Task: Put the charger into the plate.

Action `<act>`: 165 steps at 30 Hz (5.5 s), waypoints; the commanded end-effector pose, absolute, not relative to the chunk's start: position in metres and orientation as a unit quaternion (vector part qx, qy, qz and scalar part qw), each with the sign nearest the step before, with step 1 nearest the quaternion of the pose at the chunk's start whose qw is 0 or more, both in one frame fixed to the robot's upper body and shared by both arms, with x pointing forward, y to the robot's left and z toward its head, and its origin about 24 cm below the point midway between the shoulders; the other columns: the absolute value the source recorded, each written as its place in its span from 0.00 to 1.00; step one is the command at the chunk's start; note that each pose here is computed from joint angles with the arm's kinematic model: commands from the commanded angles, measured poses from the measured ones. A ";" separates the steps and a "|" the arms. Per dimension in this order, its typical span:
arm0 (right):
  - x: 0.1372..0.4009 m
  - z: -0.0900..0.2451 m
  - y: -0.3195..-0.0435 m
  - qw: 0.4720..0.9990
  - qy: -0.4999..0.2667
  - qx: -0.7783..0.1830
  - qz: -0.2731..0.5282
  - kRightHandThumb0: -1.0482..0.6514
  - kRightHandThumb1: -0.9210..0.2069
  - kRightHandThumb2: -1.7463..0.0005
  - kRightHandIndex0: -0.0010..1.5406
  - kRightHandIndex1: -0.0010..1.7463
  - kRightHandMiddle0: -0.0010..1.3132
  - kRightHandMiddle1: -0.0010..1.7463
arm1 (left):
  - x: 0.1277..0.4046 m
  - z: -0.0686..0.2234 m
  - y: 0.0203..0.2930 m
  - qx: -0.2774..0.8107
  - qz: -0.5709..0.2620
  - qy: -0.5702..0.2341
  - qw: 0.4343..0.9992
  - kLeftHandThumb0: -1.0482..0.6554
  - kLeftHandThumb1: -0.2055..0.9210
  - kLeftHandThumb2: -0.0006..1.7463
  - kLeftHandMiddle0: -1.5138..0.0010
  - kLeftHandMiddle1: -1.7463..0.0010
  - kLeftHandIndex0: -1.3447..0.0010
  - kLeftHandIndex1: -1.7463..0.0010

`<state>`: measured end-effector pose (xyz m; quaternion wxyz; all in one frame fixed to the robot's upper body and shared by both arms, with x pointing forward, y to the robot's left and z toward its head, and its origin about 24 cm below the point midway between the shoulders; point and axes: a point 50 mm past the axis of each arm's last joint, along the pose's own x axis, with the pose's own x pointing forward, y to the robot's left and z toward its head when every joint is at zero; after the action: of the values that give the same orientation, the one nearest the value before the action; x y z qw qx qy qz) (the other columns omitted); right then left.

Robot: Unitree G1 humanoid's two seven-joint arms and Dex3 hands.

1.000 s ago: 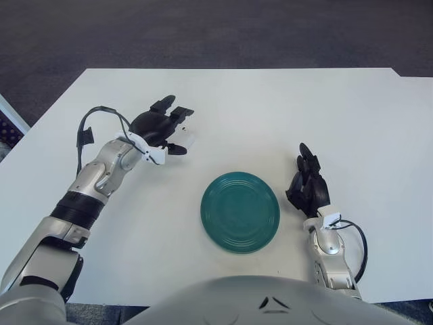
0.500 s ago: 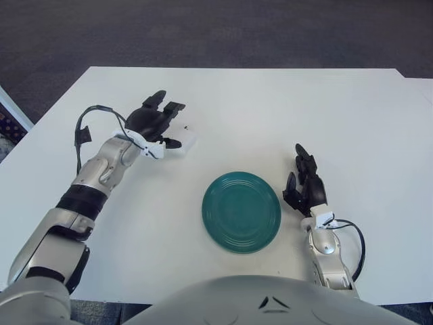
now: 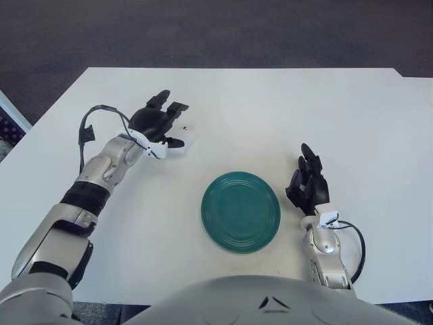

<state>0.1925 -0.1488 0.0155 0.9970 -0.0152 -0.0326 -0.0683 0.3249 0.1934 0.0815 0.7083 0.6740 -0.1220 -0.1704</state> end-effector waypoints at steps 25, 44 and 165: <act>0.191 0.020 -0.147 0.995 0.002 -0.029 -0.095 0.14 0.00 0.46 0.10 0.01 0.00 0.21 | 0.323 0.076 0.176 0.668 -0.255 -0.131 0.687 0.00 1.00 0.19 0.93 0.99 0.95 0.56; 0.191 0.018 -0.148 0.996 -0.012 -0.035 -0.076 0.14 0.00 0.45 0.10 0.00 0.00 0.21 | 0.320 0.065 0.173 0.679 -0.289 -0.129 0.662 0.00 1.00 0.19 0.94 1.00 0.97 0.55; 0.188 0.016 -0.151 0.996 -0.084 -0.008 -0.043 0.17 0.00 0.47 0.15 0.00 0.00 0.26 | 0.353 0.078 0.191 0.787 -0.318 -0.148 0.507 0.04 1.00 0.08 0.92 1.00 0.98 0.57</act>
<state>0.1873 -0.1485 0.0151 0.9965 -0.0015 -0.0671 -0.0493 0.3473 0.1924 0.0703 0.5051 0.7829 -0.1426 -0.3341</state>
